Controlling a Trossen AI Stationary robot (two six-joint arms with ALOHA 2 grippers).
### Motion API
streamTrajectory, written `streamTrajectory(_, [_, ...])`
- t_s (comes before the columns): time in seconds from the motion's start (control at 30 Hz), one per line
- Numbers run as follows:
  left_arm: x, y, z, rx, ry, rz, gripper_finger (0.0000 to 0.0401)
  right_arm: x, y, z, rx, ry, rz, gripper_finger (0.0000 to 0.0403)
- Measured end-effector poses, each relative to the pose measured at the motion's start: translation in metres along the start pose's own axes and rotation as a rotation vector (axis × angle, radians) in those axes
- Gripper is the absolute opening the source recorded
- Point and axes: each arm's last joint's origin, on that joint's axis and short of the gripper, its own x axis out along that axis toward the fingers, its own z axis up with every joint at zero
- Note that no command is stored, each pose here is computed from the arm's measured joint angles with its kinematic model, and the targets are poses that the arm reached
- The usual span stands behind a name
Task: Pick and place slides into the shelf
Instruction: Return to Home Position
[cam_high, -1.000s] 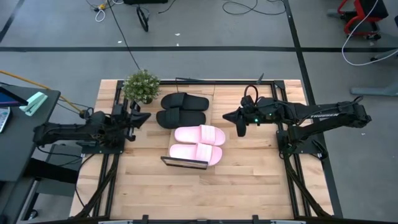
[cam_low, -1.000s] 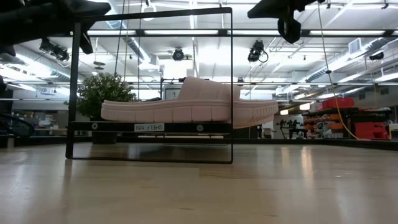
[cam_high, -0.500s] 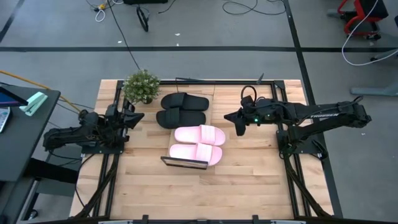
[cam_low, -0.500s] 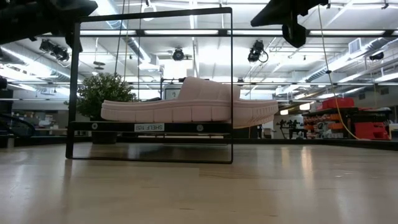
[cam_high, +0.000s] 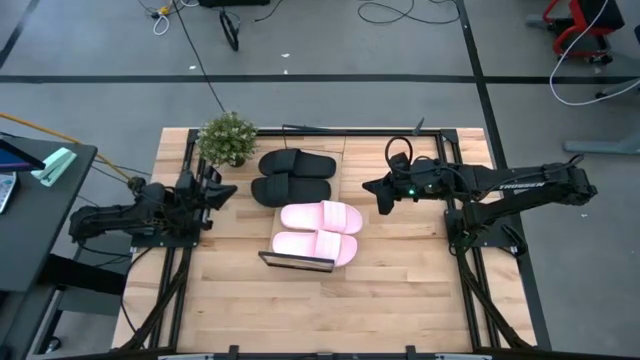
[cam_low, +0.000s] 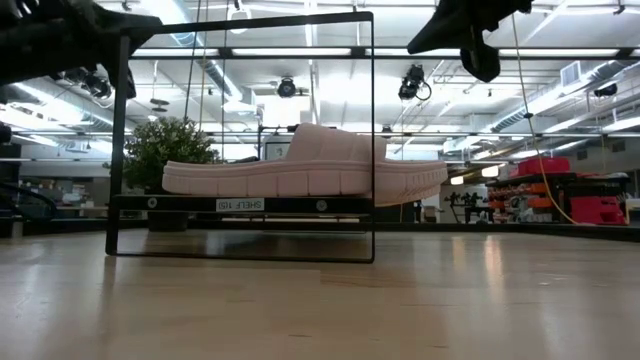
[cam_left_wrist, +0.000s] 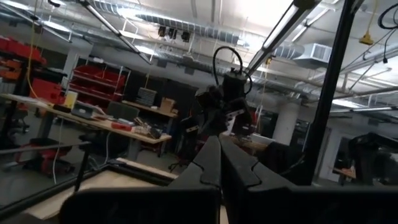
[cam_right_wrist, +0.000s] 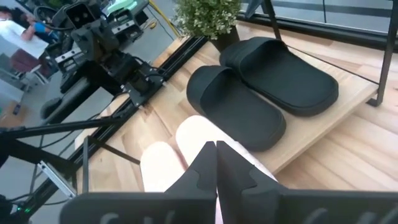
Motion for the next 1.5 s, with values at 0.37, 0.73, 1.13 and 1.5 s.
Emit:
streamTrajectory(0.37, [-0.001,0.003,-0.013,0.043,0.134,0.009,0.0001,0.0,-0.001,-0.001,0.022,0.002,-0.019,0.0001])
streamTrajectory(0.73, [-0.006,0.004,-0.032,0.054,0.345,0.008,0.0001,0.0,-0.002,-0.001,0.036,0.005,-0.025,0.0001])
streamTrajectory(1.13, [-0.007,0.004,-0.036,0.065,0.382,-0.001,0.0006,0.0,-0.002,-0.001,0.015,0.006,-0.026,0.0001])
streamTrajectory(1.5, [-0.007,0.004,-0.036,0.039,0.382,0.005,0.0034,-0.002,-0.003,-0.01,-0.179,0.075,-0.052,0.0001])
